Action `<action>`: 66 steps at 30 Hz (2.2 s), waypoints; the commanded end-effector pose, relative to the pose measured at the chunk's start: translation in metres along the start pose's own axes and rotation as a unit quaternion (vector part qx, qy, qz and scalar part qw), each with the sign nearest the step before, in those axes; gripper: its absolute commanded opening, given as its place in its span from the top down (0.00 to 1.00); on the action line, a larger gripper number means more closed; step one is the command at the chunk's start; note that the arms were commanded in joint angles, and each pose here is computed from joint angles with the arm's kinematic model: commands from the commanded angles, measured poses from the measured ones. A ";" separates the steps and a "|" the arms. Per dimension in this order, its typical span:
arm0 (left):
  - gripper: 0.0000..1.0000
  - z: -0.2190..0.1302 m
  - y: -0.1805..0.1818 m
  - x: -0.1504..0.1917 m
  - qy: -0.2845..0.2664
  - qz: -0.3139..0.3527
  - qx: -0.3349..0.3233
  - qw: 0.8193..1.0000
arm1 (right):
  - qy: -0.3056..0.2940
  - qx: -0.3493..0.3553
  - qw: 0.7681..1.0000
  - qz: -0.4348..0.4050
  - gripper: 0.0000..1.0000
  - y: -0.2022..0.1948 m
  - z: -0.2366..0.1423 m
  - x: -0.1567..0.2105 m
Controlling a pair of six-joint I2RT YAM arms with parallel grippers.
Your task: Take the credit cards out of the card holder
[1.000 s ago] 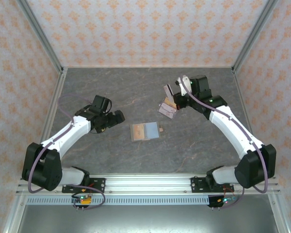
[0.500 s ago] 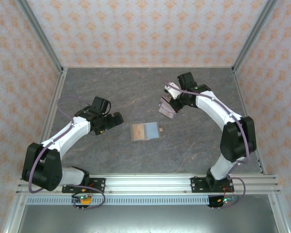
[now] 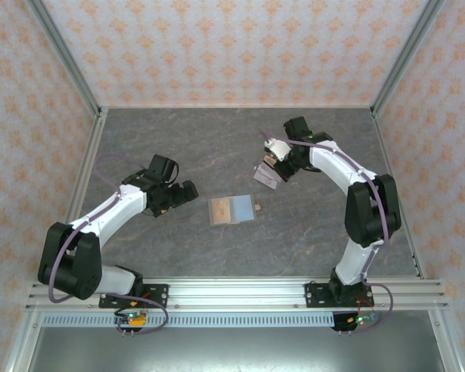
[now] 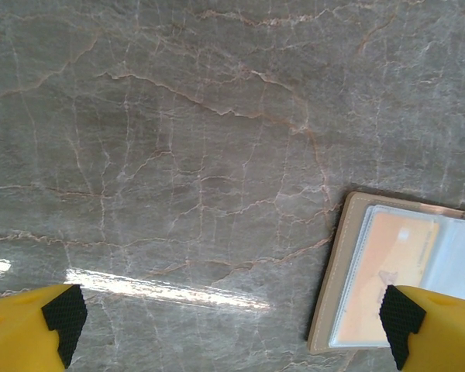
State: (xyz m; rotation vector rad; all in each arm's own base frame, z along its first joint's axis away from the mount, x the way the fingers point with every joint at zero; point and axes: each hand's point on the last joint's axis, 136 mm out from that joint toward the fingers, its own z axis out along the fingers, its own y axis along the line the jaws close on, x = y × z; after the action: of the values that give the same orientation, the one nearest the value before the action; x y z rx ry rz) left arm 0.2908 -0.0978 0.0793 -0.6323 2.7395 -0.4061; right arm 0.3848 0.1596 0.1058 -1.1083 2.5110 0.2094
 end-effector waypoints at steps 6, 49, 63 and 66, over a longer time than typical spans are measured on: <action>0.00 0.000 0.005 0.001 0.006 0.005 -0.007 1.000 | 0.017 0.003 1.000 -0.002 0.95 -0.005 0.003 0.001; 0.00 -0.013 -0.002 0.003 -0.009 -0.016 0.027 0.999 | -0.074 -0.039 0.921 0.379 0.39 0.158 0.010 -0.034; 0.00 -0.006 -0.007 0.007 0.011 -0.016 0.039 0.999 | -0.006 0.001 0.929 0.370 0.52 0.173 0.066 -0.026; 0.00 -0.004 -0.009 0.007 0.012 -0.018 0.041 0.999 | 0.016 0.037 0.936 0.349 0.53 0.174 0.074 -0.018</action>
State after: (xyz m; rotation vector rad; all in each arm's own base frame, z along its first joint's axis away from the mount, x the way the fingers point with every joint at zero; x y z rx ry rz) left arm 0.2838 -0.1077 0.0873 -0.6347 2.7258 -0.5261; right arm 0.2891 0.3231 0.0478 -0.0980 2.8079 0.4700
